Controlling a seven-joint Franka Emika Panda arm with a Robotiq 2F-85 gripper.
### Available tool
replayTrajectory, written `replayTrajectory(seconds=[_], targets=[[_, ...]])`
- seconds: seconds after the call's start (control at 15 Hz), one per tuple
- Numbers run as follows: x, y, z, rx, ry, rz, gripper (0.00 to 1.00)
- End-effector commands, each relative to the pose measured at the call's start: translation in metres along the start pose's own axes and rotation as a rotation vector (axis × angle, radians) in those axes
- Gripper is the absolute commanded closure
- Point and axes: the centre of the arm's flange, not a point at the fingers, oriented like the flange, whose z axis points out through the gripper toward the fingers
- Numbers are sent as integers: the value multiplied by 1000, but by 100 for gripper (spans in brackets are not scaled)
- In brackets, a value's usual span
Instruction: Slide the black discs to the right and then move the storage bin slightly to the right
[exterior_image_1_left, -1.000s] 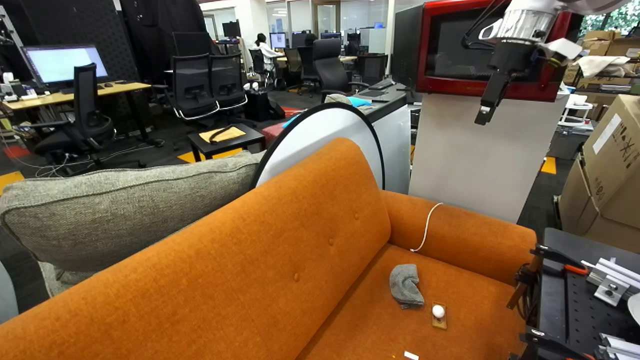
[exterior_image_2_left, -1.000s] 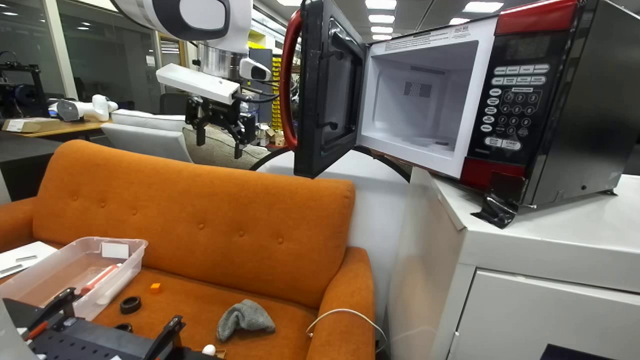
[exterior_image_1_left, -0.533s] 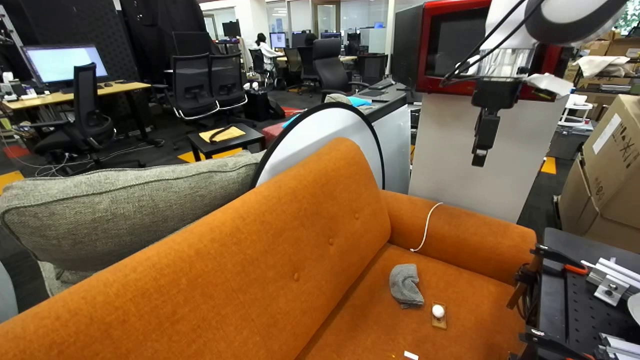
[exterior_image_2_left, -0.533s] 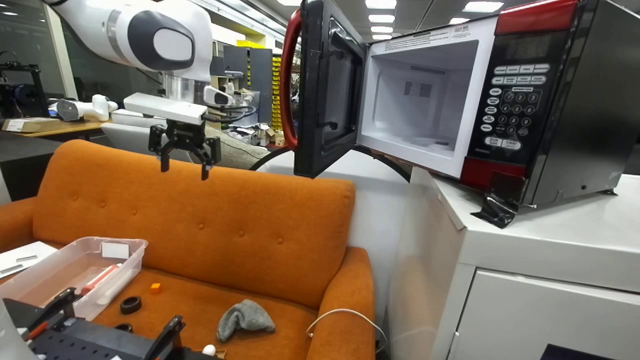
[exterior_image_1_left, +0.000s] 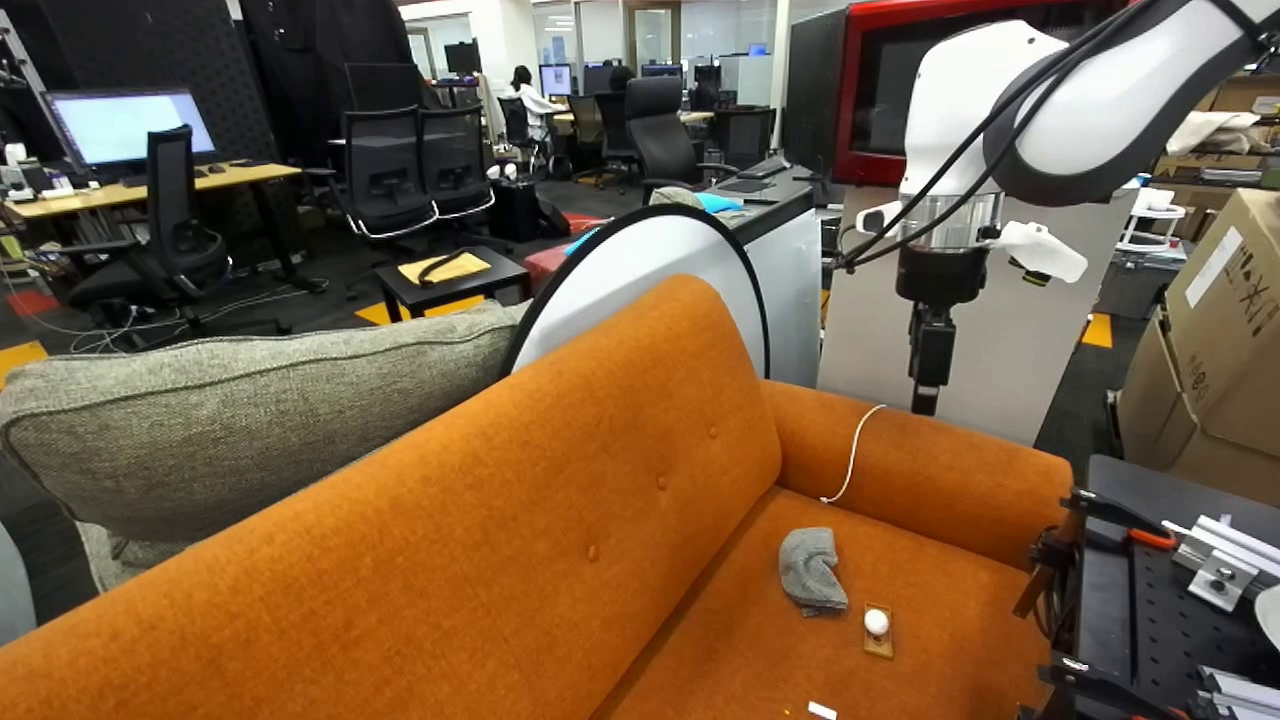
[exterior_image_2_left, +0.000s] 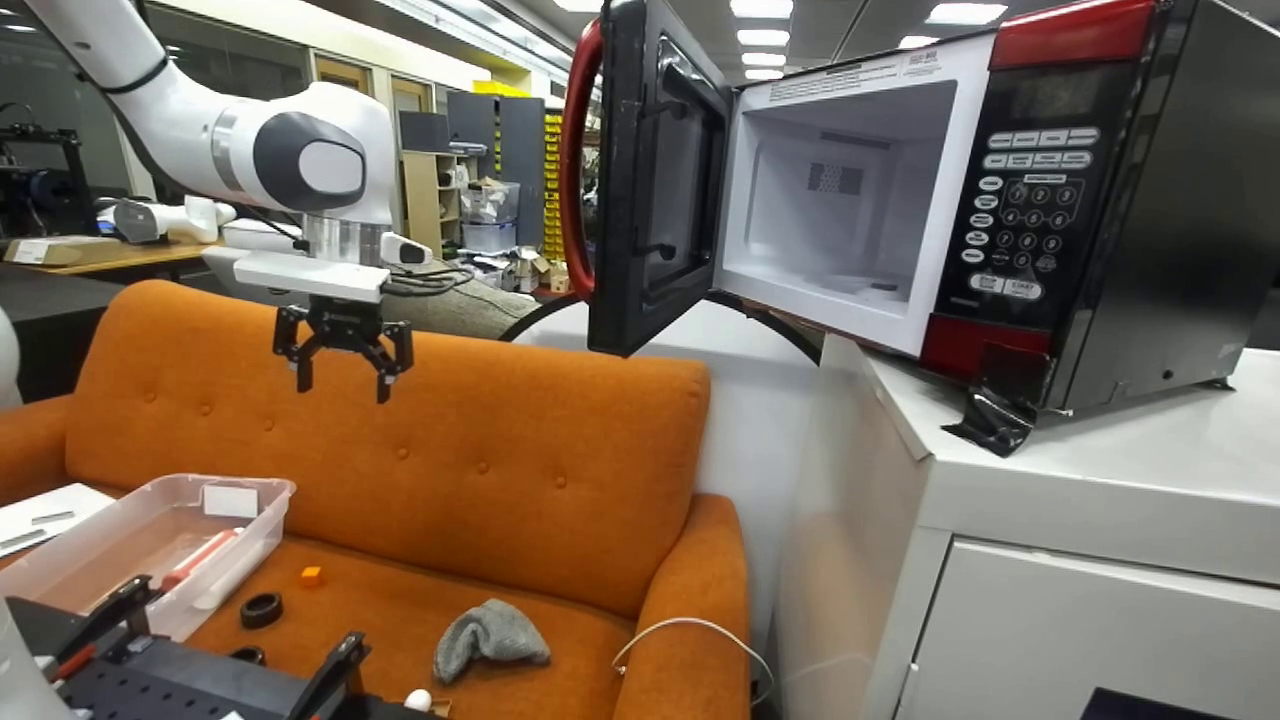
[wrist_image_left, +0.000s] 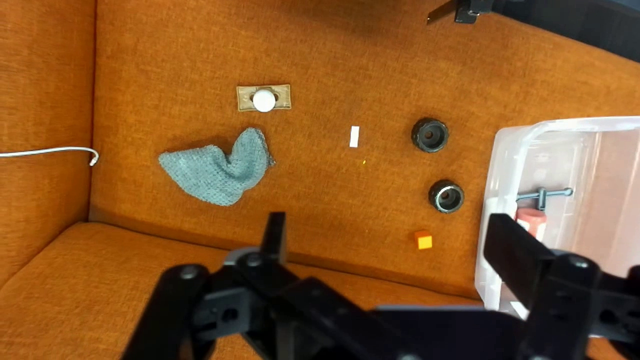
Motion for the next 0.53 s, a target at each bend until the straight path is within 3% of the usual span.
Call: replayTrajectory(seconds=[0.0,0.27,0.47], targets=[[0,0,-1,-1,3,1,0],[0,0,-2,-1,4,0,0],[14,-10,9,42,42,-44,0]])
